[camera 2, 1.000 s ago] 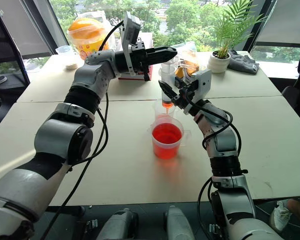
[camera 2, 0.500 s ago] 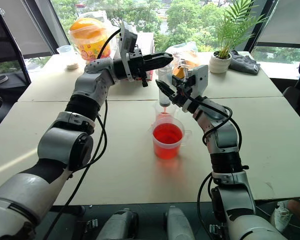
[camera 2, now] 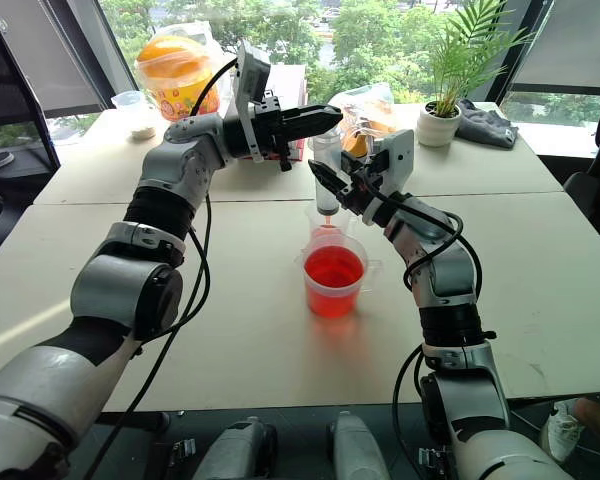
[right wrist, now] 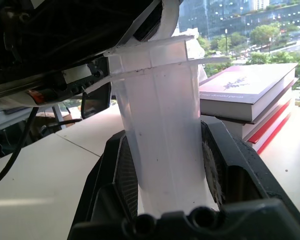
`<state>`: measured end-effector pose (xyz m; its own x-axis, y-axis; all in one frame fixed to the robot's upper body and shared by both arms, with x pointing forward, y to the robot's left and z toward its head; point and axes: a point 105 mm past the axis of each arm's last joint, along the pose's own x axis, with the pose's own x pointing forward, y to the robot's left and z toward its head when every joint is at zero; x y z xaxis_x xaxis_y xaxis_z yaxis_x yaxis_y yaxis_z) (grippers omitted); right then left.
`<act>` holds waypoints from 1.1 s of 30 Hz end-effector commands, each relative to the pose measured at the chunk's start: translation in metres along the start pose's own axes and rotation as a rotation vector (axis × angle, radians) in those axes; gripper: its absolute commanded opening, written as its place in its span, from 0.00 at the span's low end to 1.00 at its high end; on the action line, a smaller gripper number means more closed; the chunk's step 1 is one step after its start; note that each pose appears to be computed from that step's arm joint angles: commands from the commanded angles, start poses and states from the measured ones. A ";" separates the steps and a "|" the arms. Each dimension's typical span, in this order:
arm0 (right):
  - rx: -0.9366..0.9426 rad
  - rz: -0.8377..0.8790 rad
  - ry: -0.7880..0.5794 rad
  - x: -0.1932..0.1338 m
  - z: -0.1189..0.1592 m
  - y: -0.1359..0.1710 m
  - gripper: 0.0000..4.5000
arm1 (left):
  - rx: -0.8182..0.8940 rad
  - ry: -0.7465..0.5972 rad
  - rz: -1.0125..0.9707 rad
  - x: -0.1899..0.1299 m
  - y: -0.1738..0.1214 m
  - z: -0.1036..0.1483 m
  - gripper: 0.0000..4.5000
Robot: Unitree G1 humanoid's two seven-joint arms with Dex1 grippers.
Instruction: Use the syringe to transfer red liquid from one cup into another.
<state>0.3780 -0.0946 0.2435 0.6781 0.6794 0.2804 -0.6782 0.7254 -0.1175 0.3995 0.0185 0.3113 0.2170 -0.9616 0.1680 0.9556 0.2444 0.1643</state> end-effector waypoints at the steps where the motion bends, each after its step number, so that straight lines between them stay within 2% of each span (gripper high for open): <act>1: -0.042 0.020 -0.125 0.001 0.032 0.002 0.32 | 0.017 -0.024 0.042 -0.019 0.008 0.018 0.50; 5: -0.038 0.024 -0.118 0.000 0.029 0.003 0.32 | 0.005 -0.020 0.105 -0.042 0.014 0.018 0.96; 6: -0.039 0.023 -0.118 0.000 0.029 0.003 0.32 | 0.002 -0.019 0.111 -0.047 0.014 0.018 0.99; 10: -0.042 0.020 -0.110 0.000 0.028 0.001 0.32 | -0.010 0.019 0.102 -0.065 0.007 0.012 0.99; 13: -0.024 -0.020 -0.106 0.002 0.035 -0.005 0.32 | -0.027 0.072 0.100 -0.078 0.000 -0.007 0.99; 18: 0.006 -0.175 -0.101 0.005 0.095 -0.030 0.32 | -0.039 0.129 0.121 -0.090 -0.009 -0.030 0.99; 21: 0.058 -0.333 0.062 -0.005 0.113 -0.061 0.32 | -0.050 0.137 0.127 -0.091 -0.013 -0.038 0.99; 25: 0.090 -0.444 0.371 -0.034 0.106 -0.082 0.32 | -0.058 0.139 0.124 -0.089 -0.020 -0.047 0.99; 27: 0.132 -0.463 0.474 -0.048 0.097 -0.086 0.32 | -0.072 0.131 0.126 -0.087 -0.023 -0.049 0.99; 33: 0.268 -0.551 0.826 -0.102 0.039 -0.100 0.32 | -0.092 0.131 0.128 -0.087 -0.033 -0.058 0.99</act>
<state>0.3695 -0.2350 0.2662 0.8423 0.2049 -0.4986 -0.1960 0.9780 0.0709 0.3657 0.0890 0.2240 0.3672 -0.9297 0.0295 0.9296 0.3679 0.0226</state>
